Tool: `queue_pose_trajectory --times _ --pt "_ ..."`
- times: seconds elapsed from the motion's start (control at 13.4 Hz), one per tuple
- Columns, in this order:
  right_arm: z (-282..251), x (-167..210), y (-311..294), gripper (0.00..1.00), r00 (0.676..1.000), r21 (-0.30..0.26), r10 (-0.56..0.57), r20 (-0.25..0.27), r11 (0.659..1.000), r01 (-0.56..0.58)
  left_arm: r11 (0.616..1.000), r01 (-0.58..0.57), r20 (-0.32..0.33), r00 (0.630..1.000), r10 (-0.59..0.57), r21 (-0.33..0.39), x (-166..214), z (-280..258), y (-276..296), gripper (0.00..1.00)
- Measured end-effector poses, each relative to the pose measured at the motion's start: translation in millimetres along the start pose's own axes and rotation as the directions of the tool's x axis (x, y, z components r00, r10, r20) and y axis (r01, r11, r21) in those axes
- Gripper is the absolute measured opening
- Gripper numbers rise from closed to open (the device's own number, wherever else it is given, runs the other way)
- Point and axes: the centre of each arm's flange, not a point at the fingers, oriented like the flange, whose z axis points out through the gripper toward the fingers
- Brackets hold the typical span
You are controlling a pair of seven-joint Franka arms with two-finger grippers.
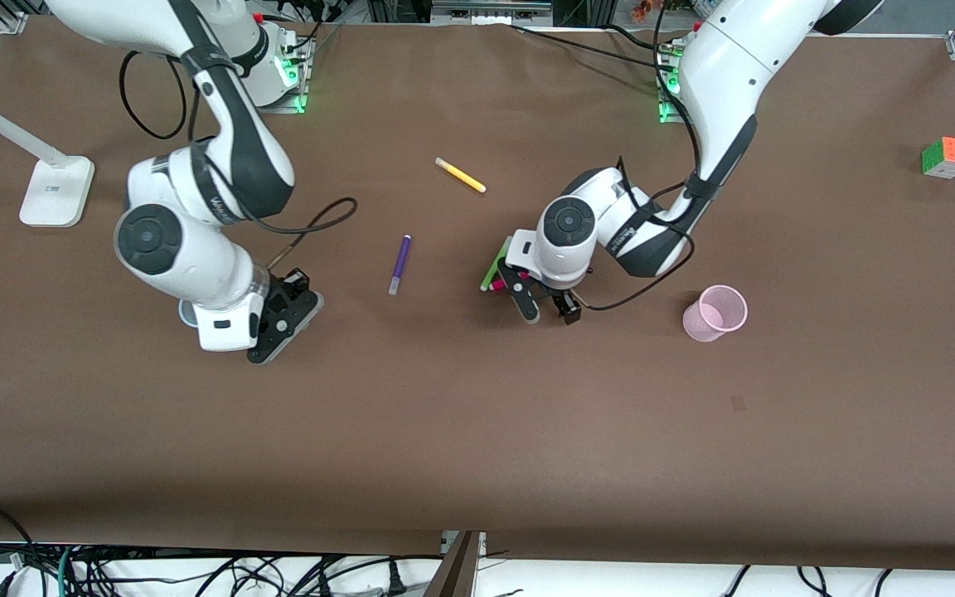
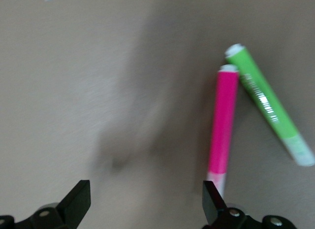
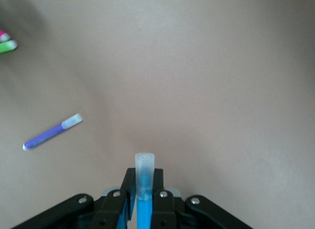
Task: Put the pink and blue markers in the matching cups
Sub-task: 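Carry the blue marker over the blue cup with the right gripper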
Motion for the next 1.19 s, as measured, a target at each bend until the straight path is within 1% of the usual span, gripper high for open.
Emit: queue_pose_trajectory --times 0.15,0.22,0.3,0.45,0.52,0.67,0.82,1.04,1.19 --pt "-3 -14 19 0.17 0.994 0.045 -0.091 -0.055 0.995 0.094 0.999 -0.035 0.006 0.999 0.035 -0.003 8 2 22 1.00" --pt "-5 -23 30 0.17 0.988 0.058 -0.130 -0.084 0.989 0.135 0.999 -0.051 0.011 0.999 0.051 -0.007 10 5 33 1.00" --pt "-7 -31 39 0.17 0.980 0.070 -0.166 -0.110 0.982 0.174 0.998 -0.061 0.016 0.998 0.061 -0.012 10 7 40 1.00" --pt "-10 -47 51 0.17 0.963 0.117 -0.218 -0.158 0.964 0.237 0.998 -0.069 0.024 0.997 0.069 -0.017 9 11 45 1.00" --pt "-13 -56 58 0.17 0.951 0.136 -0.244 -0.193 0.953 0.272 0.997 -0.069 0.026 0.997 0.070 -0.019 7 13 46 1.00" --pt "-17 -73 73 0.17 0.917 0.152 -0.293 -0.270 0.928 0.341 0.997 -0.070 0.023 0.997 0.070 -0.019 7 15 47 1.00" --pt "-18 -93 88 0.17 0.877 0.166 -0.332 -0.349 0.899 0.406 0.997 -0.071 0.019 0.997 0.071 -0.019 6 16 48 1.00" --pt "-14 -115 102 0.17 0.820 0.169 -0.382 -0.426 0.857 0.487 0.997 -0.073 -0.014 0.997 0.073 -0.018 8 23 50 1.00" --pt "-5 -127 108 0.17 0.770 0.169 -0.411 -0.489 0.821 0.545 0.997 -0.074 -0.029 0.997 0.073 -0.023 9 30 51 1.00"
